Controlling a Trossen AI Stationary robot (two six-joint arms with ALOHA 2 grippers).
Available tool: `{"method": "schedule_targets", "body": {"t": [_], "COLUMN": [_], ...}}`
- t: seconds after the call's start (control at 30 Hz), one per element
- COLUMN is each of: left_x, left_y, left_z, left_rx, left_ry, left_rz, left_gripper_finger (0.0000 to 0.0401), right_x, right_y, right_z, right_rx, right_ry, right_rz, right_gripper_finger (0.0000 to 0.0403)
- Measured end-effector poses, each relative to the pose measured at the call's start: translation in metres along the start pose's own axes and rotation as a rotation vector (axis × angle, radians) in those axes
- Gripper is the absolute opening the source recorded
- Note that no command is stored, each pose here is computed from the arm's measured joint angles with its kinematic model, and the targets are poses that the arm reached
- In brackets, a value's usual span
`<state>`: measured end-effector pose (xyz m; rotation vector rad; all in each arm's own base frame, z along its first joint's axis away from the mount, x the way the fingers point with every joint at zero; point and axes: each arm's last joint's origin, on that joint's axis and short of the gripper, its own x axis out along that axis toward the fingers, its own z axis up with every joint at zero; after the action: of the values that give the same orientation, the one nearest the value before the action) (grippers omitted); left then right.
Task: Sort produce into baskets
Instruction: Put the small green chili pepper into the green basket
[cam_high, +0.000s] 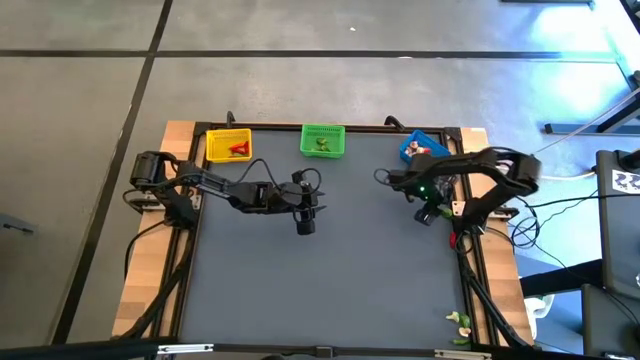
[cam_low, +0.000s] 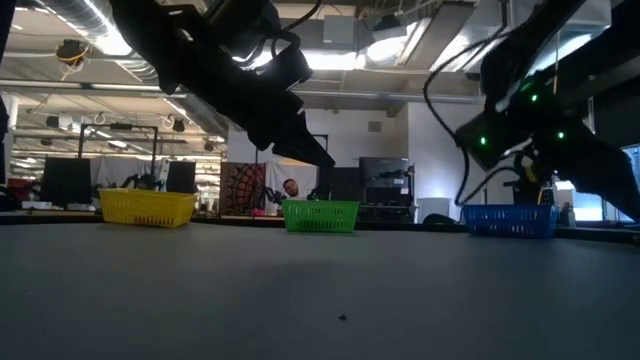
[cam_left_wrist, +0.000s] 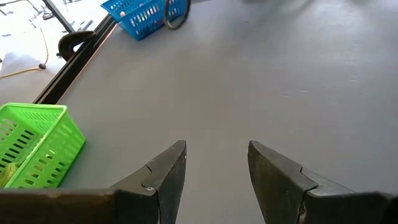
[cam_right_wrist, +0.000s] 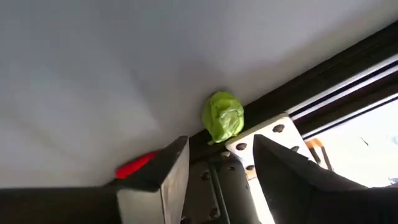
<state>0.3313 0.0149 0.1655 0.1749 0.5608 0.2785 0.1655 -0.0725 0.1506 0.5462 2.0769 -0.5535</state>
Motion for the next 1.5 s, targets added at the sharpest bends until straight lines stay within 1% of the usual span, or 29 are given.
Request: {"method": "schedule_targets", "body": {"t": [0.13, 0.3, 0.43, 0.53, 0.63, 0.83, 0.9, 0.97, 1.1, 1.2, 1.27, 1.37, 1.5], "left_x": [0.000, 0.000, 0.000, 0.000, 0.000, 0.000, 0.000, 0.001, 0.000, 0.000, -0.003, -0.008, -0.012], "left_y": [0.000, 0.000, 0.000, 0.000, 0.000, 0.001, 0.002, 0.003, 0.003, 0.003, 0.004, 0.006, 0.010], "left_z": [0.000, 0.000, 0.001, 0.001, 0.002, 0.002, 0.002, 0.002, 0.002, 0.003, 0.005, 0.010, 0.015], "left_rx": [-0.001, -0.002, 0.006, 0.006, 0.003, 0.007, 0.017, 0.009, 0.005, 0.010, 0.016, 0.013, -0.002], "left_ry": [0.000, 0.000, -0.007, -0.015, -0.022, -0.022, -0.021, -0.020, -0.020, -0.020, -0.028, -0.052, -0.080], "left_rz": [0.000, 0.000, 0.001, 0.002, 0.003, 0.004, 0.008, 0.012, 0.014, 0.013, 0.016, 0.011, 0.002], "left_gripper_finger": [0.0168, 0.0168, 0.0168, 0.0168, 0.0168, 0.0168, 0.0168, 0.0168, 0.0168, 0.0168, 0.0168, 0.0168, 0.0168], "right_x": [0.012, 0.029, 0.041, 0.043, 0.044, 0.043, 0.041, 0.036, 0.015, -0.008, -0.025, -0.049, -0.077], "right_y": [0.002, 0.006, 0.006, 0.007, 0.007, 0.008, 0.008, 0.008, 0.006, 0.004, 0.003, 0.006, 0.017], "right_z": [0.008, 0.015, 0.017, 0.019, 0.019, 0.019, 0.018, 0.018, 0.013, 0.007, 0.002, -0.005, -0.009], "right_rx": [-0.024, -0.070, -0.083, -0.084, -0.084, -0.102, -0.108, -0.103, -0.088, -0.070, -0.070, -0.080, -0.103], "right_ry": [0.078, 0.126, 0.172, 0.186, 0.185, 0.177, 0.164, 0.135, 0.023, -0.115, -0.241, -0.475, -0.802], "right_rz": [-0.038, -0.018, -0.051, -0.052, -0.050, -0.027, -0.007, -0.001, 0.049, 0.096, 0.122, 0.171, 0.291], "right_gripper_finger": [0.0173, 0.0172, 0.0172, 0.0167, 0.0135, 0.0027, 0.0011, 0.0013, 0.0027, 0.0024, 0.0020, 0.0019, 0.0025]}}
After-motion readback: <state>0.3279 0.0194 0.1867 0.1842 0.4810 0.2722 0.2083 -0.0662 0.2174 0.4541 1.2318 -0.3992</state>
